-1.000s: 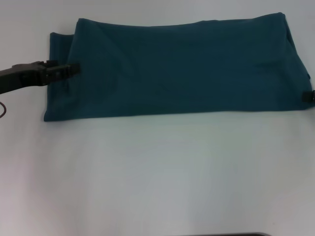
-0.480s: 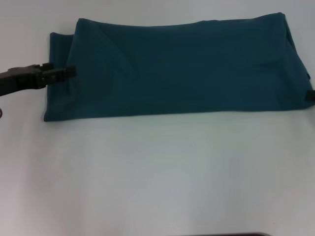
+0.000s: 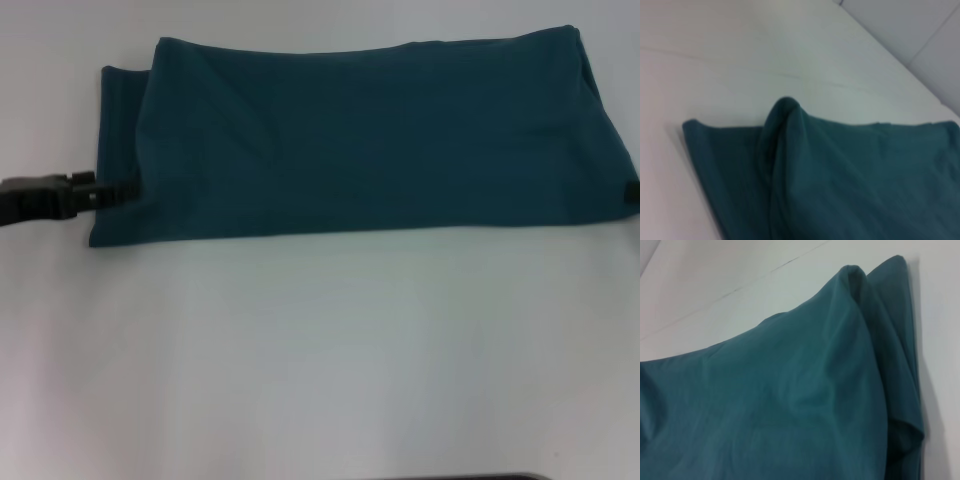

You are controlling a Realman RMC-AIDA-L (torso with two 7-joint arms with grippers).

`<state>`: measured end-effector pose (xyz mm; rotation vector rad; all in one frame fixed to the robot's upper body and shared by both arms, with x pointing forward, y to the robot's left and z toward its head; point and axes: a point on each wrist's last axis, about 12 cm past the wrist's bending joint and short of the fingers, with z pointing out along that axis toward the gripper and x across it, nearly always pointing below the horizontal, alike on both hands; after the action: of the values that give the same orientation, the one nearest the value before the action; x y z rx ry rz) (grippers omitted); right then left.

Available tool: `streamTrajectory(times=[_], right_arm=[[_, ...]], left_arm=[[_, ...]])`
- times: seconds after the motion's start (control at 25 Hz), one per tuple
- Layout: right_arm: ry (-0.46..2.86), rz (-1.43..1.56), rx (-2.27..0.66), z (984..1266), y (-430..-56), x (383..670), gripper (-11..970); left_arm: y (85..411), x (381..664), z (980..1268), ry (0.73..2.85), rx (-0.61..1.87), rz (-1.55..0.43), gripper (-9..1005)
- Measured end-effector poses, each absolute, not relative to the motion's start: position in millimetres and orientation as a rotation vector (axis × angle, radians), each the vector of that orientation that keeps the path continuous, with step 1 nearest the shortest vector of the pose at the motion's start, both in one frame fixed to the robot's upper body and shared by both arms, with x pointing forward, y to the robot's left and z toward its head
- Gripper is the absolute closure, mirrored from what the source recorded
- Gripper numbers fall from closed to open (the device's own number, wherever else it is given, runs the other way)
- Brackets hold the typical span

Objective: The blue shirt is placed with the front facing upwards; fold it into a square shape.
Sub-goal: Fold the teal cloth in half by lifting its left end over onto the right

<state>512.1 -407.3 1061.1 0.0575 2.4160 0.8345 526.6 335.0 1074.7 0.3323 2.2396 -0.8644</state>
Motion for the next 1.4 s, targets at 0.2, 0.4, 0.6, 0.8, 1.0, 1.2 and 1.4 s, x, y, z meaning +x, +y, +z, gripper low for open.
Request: streamTrajectory(times=[0.2, 0.4, 0.6, 0.8, 1.0, 1.2, 1.4], right_arm=[[2.411, 0.833, 0.069, 1062, -409, 512, 955], [2.409, 0.832, 0.072, 1062, -410, 512, 955], [2.408, 0.831, 0.07, 1063, -410, 513, 955], [2.408, 0.833, 0.067, 1063, -409, 513, 955], [2.408, 0.837, 0.066, 1063, -409, 513, 955], [2.408, 0.838, 0.065, 1063, -409, 513, 955], [2.408, 0.838, 0.066, 1063, -409, 512, 955]], left_arm=[[333, 524, 1070, 2.291, 0.366, -0.858, 137], [329, 524, 1068, 2.313, 0.388, -0.855, 137], [324, 525, 1066, 2.325, 0.417, -0.853, 138], [318, 527, 1065, 2.328, 0.442, -0.849, 138], [317, 529, 1065, 2.325, 0.447, -0.845, 138], [318, 531, 1065, 2.324, 0.434, -0.818, 139], [315, 534, 1064, 2.322, 0.438, -0.805, 139]])
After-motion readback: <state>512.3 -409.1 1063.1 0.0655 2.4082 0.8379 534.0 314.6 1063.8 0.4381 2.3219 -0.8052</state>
